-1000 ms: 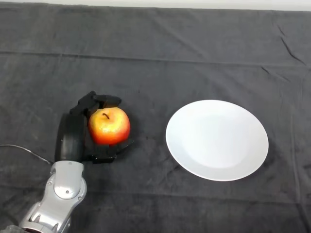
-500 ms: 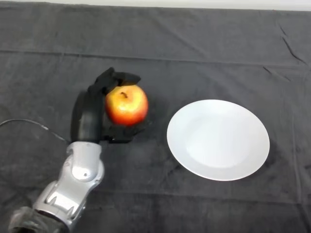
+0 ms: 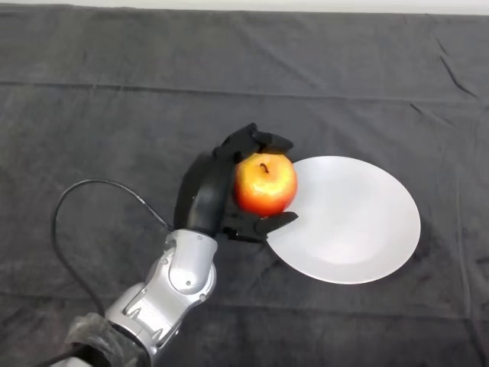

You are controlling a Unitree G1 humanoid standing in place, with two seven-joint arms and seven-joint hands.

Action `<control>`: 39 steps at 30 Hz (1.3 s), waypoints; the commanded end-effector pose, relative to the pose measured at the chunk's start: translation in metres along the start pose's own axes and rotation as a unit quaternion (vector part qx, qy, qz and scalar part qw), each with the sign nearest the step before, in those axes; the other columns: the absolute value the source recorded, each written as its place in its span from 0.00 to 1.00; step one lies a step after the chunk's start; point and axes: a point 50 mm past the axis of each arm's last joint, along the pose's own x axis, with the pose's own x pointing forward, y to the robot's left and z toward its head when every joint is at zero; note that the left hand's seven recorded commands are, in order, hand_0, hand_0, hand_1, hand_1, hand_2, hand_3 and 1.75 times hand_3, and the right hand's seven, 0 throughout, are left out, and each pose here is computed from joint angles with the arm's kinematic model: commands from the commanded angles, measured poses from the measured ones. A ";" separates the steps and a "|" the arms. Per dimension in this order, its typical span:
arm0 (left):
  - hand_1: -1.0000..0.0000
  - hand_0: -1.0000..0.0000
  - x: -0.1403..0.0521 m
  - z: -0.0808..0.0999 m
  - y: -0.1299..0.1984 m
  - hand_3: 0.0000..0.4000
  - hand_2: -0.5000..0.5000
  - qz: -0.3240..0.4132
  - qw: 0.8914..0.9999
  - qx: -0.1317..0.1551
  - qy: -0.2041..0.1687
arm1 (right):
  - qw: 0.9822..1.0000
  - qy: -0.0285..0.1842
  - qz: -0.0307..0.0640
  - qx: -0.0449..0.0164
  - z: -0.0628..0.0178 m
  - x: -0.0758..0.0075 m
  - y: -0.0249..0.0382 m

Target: Move the apple to the plate

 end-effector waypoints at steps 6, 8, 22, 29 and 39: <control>0.00 0.00 0.014 0.012 -0.013 1.00 0.50 -0.028 0.999 0.002 -0.027 | 1.000 -0.018 0.006 0.003 0.0060 0.0001 0.0016; 0.00 0.00 0.014 0.013 -0.017 1.00 0.50 -0.035 0.999 0.001 -0.027 | 1.000 -0.018 0.006 0.003 0.0060 0.0002 0.0016; 0.00 0.00 0.008 0.014 -0.037 1.00 0.50 -0.081 0.996 -0.006 -0.029 | 1.000 -0.018 0.007 0.004 0.0060 0.0003 0.0015; 0.00 0.00 0.007 0.013 -0.039 1.00 0.50 -0.094 0.995 -0.007 -0.027 | 1.000 -0.019 0.007 0.005 0.0061 0.0003 0.0015; 1.00 0.84 0.007 0.011 -0.040 0.16 0.42 -0.103 0.995 -0.005 -0.020 | 1.000 -0.019 0.007 0.005 0.0061 0.0003 0.0014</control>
